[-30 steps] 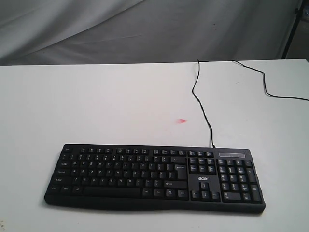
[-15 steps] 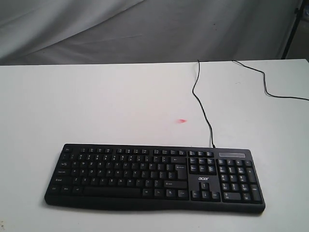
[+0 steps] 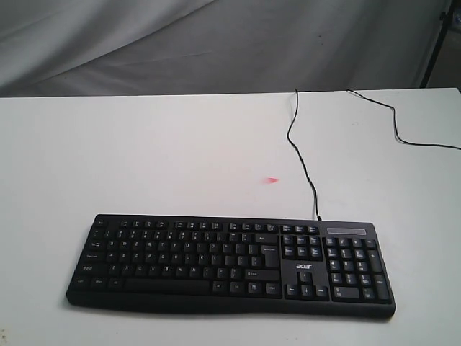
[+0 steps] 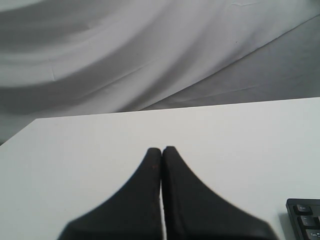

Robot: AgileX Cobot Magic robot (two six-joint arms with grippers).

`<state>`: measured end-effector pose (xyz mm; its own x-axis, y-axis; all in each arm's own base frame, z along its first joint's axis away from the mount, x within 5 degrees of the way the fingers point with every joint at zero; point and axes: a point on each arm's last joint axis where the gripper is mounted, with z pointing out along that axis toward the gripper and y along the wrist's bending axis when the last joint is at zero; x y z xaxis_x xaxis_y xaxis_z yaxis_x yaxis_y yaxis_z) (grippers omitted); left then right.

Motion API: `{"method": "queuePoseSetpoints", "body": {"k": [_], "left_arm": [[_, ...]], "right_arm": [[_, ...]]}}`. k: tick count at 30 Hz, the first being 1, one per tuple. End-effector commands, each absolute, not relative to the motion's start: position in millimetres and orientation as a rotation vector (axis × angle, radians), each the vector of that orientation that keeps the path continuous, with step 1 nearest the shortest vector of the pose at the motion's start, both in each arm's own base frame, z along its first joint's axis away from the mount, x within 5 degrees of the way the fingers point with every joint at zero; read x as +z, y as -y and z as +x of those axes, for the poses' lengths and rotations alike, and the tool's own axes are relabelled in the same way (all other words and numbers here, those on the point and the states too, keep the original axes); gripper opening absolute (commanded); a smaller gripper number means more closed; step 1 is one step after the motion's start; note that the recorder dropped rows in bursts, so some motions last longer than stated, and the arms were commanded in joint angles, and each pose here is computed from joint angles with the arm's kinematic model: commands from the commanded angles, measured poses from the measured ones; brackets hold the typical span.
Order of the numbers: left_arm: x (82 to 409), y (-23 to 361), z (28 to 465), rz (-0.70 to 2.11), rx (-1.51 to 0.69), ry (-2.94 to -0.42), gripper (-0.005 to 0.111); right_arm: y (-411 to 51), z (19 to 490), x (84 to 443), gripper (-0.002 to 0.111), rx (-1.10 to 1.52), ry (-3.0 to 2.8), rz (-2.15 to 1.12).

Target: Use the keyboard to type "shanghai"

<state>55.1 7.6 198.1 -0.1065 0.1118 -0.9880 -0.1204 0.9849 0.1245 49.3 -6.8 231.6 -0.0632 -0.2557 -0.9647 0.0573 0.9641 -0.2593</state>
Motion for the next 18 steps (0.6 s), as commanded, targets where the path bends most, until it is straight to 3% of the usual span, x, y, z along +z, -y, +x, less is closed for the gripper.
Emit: {"method": "queuePoseSetpoints", "body": {"k": [1, 7, 18], "left_arm": [[196.5, -7.4, 55.6, -0.006, 0.19, -1.67, 0.001], [196.5, -7.4, 55.6, -0.006, 0.19, -1.67, 0.001], [196.5, -7.4, 55.6, -0.006, 0.19, -1.67, 0.001]], "right_arm": [[4.5, 51.2, 219.6, 0.0, -0.16, -1.653, -0.092], [1.9, 56.0, 196.4, 0.0, -0.077, -1.669, -0.05], [1.8, 55.4, 191.8, 0.0, -0.054, -1.719, -0.029]]}}
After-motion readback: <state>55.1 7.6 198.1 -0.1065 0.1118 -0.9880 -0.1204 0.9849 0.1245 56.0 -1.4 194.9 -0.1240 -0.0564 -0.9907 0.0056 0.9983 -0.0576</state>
